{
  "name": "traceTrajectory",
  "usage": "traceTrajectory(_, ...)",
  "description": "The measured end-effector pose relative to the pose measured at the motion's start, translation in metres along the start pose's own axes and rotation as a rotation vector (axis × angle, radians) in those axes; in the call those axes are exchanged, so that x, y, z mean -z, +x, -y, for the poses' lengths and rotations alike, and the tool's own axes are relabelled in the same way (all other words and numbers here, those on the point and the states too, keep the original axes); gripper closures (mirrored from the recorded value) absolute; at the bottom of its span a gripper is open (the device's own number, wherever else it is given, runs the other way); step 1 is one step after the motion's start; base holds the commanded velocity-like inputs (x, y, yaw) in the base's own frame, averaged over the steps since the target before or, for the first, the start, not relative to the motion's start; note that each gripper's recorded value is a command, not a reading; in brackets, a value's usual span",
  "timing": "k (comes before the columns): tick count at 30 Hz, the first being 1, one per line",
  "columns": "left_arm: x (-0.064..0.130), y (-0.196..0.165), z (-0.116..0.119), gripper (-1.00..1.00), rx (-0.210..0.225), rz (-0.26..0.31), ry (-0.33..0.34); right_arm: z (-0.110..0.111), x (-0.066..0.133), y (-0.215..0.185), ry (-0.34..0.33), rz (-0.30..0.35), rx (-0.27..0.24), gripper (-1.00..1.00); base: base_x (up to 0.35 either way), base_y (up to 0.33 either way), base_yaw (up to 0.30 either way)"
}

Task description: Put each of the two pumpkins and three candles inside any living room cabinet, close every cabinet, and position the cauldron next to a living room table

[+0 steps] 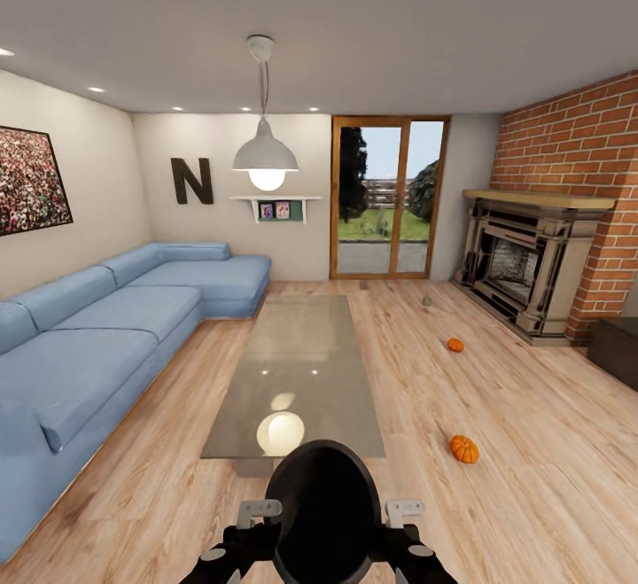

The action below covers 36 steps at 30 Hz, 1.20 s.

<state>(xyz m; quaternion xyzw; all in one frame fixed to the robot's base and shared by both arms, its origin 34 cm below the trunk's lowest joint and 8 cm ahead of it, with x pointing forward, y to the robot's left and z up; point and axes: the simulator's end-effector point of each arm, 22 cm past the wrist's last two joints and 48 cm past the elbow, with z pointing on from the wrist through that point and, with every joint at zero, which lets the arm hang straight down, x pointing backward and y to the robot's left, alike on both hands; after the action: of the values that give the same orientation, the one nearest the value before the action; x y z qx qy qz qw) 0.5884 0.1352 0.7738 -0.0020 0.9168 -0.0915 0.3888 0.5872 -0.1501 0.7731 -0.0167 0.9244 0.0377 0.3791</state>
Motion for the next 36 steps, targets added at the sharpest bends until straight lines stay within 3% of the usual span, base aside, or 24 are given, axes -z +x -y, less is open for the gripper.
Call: traceTrajectory(36,-0.028,0.017,-0.005,1.00,-0.002,0.003,0.000,0.003,-0.029,0.017,-0.001,0.003,-0.001,1.00,0.000,0.000,0.000)
